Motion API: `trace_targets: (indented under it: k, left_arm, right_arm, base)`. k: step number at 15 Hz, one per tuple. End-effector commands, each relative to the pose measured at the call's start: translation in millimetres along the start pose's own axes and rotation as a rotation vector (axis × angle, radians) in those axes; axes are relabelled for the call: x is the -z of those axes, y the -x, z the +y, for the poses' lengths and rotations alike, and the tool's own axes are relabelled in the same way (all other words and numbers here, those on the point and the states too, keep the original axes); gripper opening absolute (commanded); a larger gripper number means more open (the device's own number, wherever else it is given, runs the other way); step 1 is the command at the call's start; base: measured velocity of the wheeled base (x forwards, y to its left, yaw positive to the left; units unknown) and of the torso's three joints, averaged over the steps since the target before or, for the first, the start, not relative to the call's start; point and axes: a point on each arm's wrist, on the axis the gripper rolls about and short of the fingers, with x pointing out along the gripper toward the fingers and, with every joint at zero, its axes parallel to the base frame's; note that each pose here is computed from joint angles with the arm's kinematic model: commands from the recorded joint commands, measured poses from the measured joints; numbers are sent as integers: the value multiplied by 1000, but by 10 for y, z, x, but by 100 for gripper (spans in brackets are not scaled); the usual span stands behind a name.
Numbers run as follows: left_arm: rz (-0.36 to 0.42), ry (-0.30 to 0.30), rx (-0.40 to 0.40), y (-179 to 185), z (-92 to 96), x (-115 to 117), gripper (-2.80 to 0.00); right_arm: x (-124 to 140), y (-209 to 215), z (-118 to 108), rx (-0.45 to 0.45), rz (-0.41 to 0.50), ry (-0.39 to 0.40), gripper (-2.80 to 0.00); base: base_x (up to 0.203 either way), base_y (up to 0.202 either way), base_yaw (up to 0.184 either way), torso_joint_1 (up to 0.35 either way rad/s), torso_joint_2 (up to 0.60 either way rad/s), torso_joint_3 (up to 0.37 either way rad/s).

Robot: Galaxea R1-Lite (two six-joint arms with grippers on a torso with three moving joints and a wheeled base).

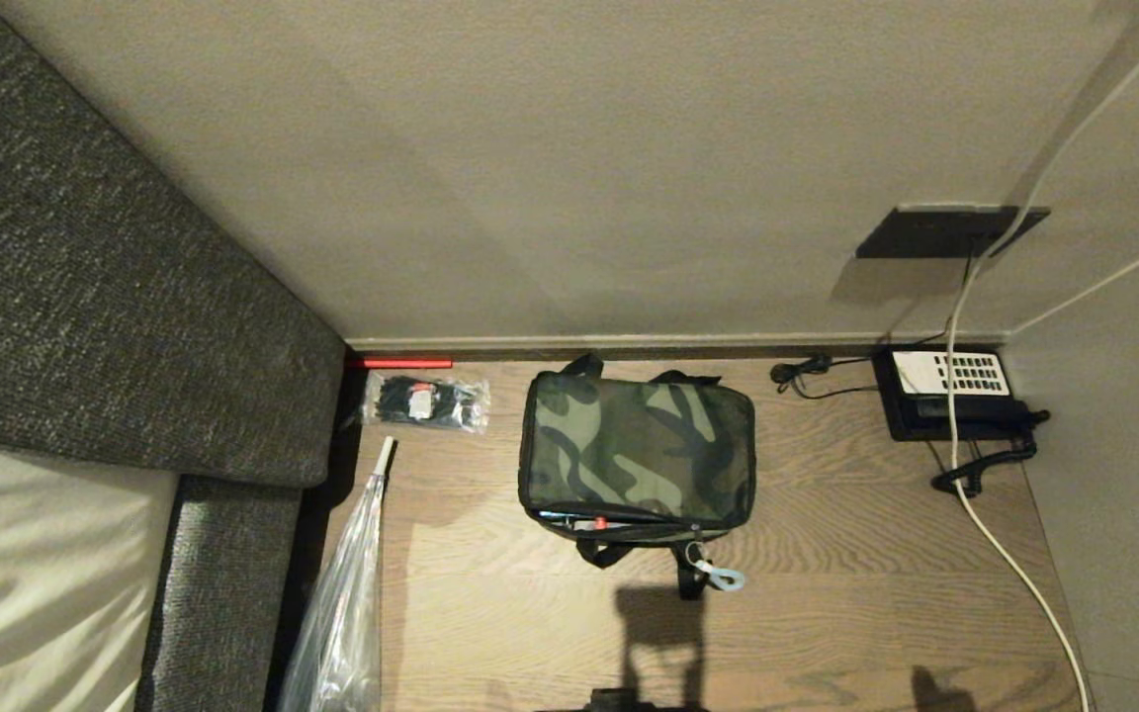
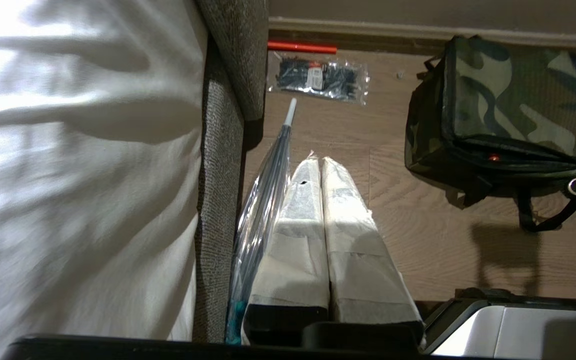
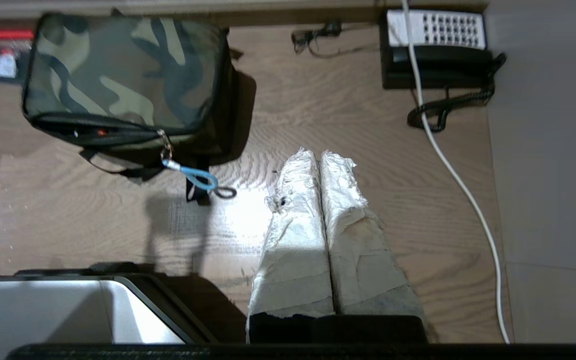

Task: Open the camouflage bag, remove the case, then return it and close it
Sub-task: Open the top of the storage box

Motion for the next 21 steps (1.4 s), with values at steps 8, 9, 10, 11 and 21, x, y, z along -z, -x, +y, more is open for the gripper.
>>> trace_targets:
  k: [8,9,10,11,21]
  left_arm:
    - [2,1,-1,-2,0,9,-280]
    - [2,1,-1,-2,0,9,-280]
    - [2,1,-1,-2,0,8,-280]
    - [1,1,-1,-1,0,4,-280]
    - [0,-4,-1,0,0,5,-280]
  right_arm:
    - [0,0,0,0,-1,0,-280]
    - [0,0,0,0,-1,0,-280]
    - [0,0,0,0,-1,0,-280]
    - [0,0,0,0,-1,0,-280]
    - [1,0,0,0,1,0,-280]
  base:
    - [0,0,0,3,2,-195]
    - [0,0,0,2,-2,-198]
    - [0,0,0,6,2,-198]
    - [0,0,0,8,-1,-200]
    - [0,0,0,4,2,-155]
